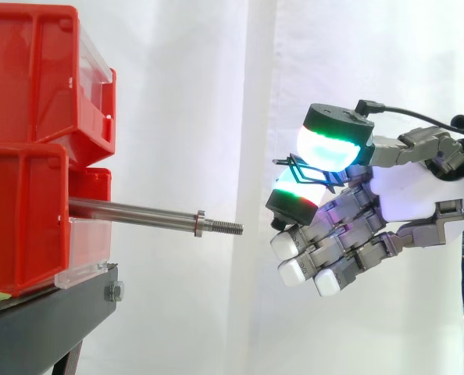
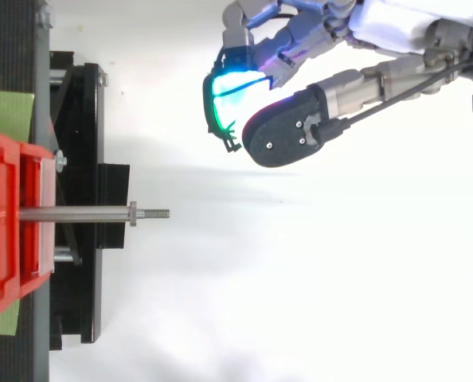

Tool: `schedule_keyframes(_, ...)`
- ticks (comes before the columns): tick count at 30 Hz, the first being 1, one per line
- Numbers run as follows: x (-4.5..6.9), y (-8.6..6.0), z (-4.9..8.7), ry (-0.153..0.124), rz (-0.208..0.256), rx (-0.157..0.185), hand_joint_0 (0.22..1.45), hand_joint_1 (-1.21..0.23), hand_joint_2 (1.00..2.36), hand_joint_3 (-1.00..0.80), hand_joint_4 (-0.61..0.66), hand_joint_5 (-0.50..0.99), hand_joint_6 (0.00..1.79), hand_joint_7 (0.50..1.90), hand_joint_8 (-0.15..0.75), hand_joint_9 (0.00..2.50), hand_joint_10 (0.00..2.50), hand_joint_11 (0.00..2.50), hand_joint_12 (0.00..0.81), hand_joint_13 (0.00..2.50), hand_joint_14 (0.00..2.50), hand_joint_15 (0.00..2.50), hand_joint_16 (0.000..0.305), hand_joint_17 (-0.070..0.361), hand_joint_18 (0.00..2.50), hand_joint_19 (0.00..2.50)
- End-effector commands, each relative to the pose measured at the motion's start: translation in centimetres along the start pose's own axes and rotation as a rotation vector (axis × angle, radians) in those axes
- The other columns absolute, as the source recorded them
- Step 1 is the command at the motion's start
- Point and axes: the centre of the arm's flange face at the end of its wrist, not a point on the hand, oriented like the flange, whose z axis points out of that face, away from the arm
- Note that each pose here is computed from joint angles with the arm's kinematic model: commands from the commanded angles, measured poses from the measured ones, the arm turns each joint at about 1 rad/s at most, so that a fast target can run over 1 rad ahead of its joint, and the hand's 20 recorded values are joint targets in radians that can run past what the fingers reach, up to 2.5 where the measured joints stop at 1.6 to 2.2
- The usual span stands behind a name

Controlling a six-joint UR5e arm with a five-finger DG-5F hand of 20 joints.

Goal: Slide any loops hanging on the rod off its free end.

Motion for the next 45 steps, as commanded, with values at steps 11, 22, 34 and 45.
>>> schedule_keyframes(11, -0.03, 0.00, 0.01, -0.002, 0.006, -0.001, 0.55, -0.69, 1.00, -0.50, 0.13, -0.18, 0.82, 1.11, 0.290, 0.79, 0.01, 0.31, 0.359, 0.74, 0.01, 0.18, 0.050, 0.113, 0.73, 0.41)
schedule_keyframes(22, -0.02, 0.01, 0.01, 0.000, 0.014, -0.001, 0.61, -0.67, 1.02, -0.31, 0.12, -0.16, 0.83, 1.27, 0.293, 0.85, 0.01, 0.32, 0.356, 0.77, 0.01, 0.18, 0.049, 0.109, 0.75, 0.41)
schedule_keyframes(34, 0.08, 0.02, 0.01, 0.000, 0.023, -0.001, 0.64, -0.78, 1.00, -0.47, 0.14, -0.18, 0.85, 1.14, 0.272, 0.79, 0.01, 0.32, 0.348, 0.73, 0.01, 0.17, 0.048, 0.109, 0.72, 0.39)
schedule_keyframes(45, 0.18, -0.06, -0.09, -0.027, 0.163, 0.011, 0.61, -0.62, 1.01, -0.34, 0.11, -0.16, 0.84, 1.24, 0.287, 0.87, 0.01, 0.33, 0.355, 0.75, 0.01, 0.18, 0.049, 0.109, 0.74, 0.40)
